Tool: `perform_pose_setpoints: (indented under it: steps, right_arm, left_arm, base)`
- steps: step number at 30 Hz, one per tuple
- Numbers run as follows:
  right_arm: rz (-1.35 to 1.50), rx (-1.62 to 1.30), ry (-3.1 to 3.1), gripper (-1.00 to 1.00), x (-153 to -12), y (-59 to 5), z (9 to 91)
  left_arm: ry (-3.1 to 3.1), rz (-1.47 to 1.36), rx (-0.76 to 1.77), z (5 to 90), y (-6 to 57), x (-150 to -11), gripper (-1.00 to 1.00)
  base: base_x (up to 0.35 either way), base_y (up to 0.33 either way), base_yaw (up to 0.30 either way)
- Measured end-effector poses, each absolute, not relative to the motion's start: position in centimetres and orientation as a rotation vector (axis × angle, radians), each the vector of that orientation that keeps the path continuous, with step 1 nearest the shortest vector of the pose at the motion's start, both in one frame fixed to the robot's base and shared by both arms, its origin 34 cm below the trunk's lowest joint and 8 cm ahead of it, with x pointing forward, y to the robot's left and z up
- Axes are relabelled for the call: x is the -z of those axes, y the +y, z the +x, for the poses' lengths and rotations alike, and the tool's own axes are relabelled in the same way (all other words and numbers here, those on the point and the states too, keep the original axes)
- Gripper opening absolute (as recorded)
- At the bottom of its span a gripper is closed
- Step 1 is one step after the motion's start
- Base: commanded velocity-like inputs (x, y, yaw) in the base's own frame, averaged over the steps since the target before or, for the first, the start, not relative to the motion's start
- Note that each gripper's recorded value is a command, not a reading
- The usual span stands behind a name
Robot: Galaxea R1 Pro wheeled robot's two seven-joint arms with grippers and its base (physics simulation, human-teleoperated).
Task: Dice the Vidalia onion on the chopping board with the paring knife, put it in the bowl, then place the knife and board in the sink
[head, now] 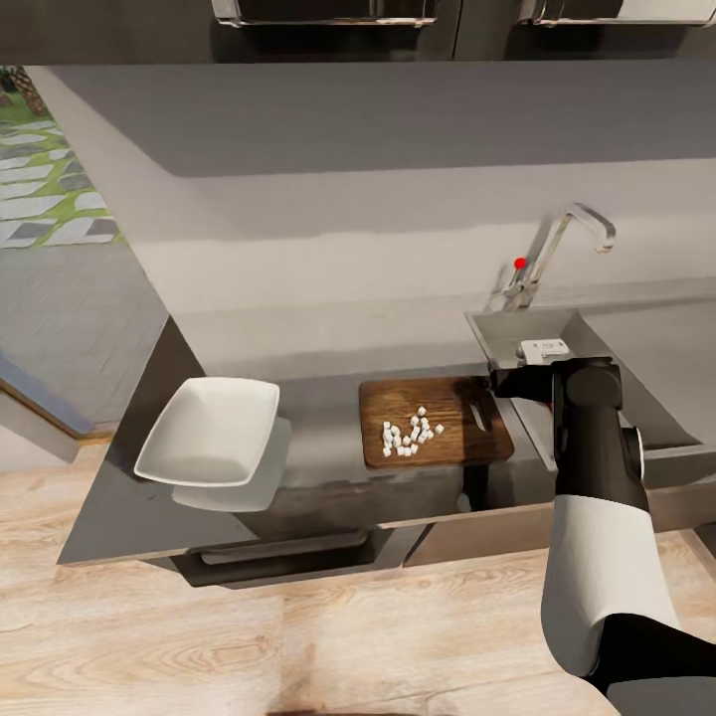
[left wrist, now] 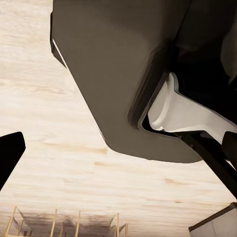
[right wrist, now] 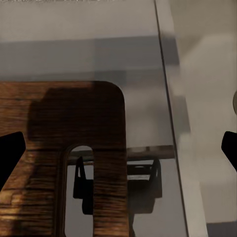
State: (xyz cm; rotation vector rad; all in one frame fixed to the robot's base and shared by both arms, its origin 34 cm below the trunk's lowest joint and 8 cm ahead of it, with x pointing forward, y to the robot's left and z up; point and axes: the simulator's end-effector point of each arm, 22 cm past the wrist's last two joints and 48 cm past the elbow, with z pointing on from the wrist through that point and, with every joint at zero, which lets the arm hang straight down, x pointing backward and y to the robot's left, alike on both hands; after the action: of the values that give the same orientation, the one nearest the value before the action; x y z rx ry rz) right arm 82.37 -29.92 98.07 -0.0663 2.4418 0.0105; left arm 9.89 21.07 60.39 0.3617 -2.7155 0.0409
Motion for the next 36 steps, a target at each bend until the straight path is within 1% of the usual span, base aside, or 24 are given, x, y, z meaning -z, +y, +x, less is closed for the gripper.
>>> perform_pose_setpoints:
  steps: [36]
  right_arm:
    - [-0.066, -0.011, 2.469, 1.0, -96.1, -29.9, 82.3]
  left_arm:
    - [-2.689, 0.36, -0.036, 8.8, 21.1, -60.4, 1.0]
  base:
    - [0.001, 0.0, 0.0]
